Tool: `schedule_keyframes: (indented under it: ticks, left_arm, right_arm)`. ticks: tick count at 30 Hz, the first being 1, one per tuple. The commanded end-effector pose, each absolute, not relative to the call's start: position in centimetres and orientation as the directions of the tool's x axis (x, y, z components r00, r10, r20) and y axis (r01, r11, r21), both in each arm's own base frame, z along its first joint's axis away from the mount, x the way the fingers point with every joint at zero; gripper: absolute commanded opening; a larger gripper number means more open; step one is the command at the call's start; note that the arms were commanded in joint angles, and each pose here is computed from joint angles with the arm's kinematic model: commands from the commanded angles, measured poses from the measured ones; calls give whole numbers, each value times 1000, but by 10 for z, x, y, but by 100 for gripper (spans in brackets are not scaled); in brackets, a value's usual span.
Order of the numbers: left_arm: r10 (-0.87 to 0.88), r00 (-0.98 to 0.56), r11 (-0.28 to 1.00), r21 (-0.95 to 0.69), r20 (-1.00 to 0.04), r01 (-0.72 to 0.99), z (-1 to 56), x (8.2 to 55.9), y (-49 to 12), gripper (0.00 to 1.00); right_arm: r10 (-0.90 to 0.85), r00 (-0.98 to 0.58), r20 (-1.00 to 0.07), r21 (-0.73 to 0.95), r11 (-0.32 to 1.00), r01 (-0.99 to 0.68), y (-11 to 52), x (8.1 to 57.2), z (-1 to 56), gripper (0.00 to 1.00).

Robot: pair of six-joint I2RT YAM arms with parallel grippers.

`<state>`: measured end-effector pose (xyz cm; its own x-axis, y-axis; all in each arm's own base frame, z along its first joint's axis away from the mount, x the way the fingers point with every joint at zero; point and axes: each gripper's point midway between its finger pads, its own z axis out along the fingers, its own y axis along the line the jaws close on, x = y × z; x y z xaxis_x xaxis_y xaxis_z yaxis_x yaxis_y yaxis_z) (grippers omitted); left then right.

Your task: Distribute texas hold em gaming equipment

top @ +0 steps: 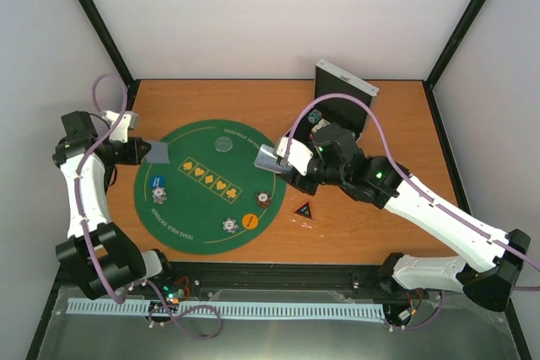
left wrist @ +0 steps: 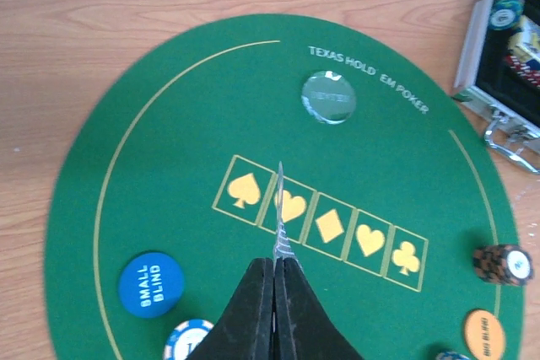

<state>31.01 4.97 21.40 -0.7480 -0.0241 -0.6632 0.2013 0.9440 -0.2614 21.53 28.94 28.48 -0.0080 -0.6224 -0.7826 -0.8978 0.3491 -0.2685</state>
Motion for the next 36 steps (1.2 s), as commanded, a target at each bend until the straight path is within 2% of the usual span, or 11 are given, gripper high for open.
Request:
schedule_keyframes:
  ticks: [1,4,9,15,28,36]
  left_arm:
    - [-36,-740,894,-352,-672,276,222,299,26,1]
    - [-17,-752,886,-359,-658,294,217,291,22,1]
    - [-1,-817,938,-283,-576,198,178,290,46,1]
    - [-27,-804,880,-396,-594,263,184,298,28,1]
    - [212,-819,666,-535,-533,520,151,303,-88,1]
    - [261,-757,568,-539,-599,622,154,353,-156,1]
  right_arm:
    - [-592,32,-805,-287,341,-895,289,213,294,53]
    - [-594,47,-803,-294,328,-898,290,212,292,53]
    - [-590,59,-805,-296,314,-902,293,212,289,52]
    - [-589,67,-805,-301,308,-903,295,212,286,52]
    - [-609,38,-792,-293,325,-899,296,218,277,52]
    - [-615,9,-788,-288,356,-889,294,223,279,52]
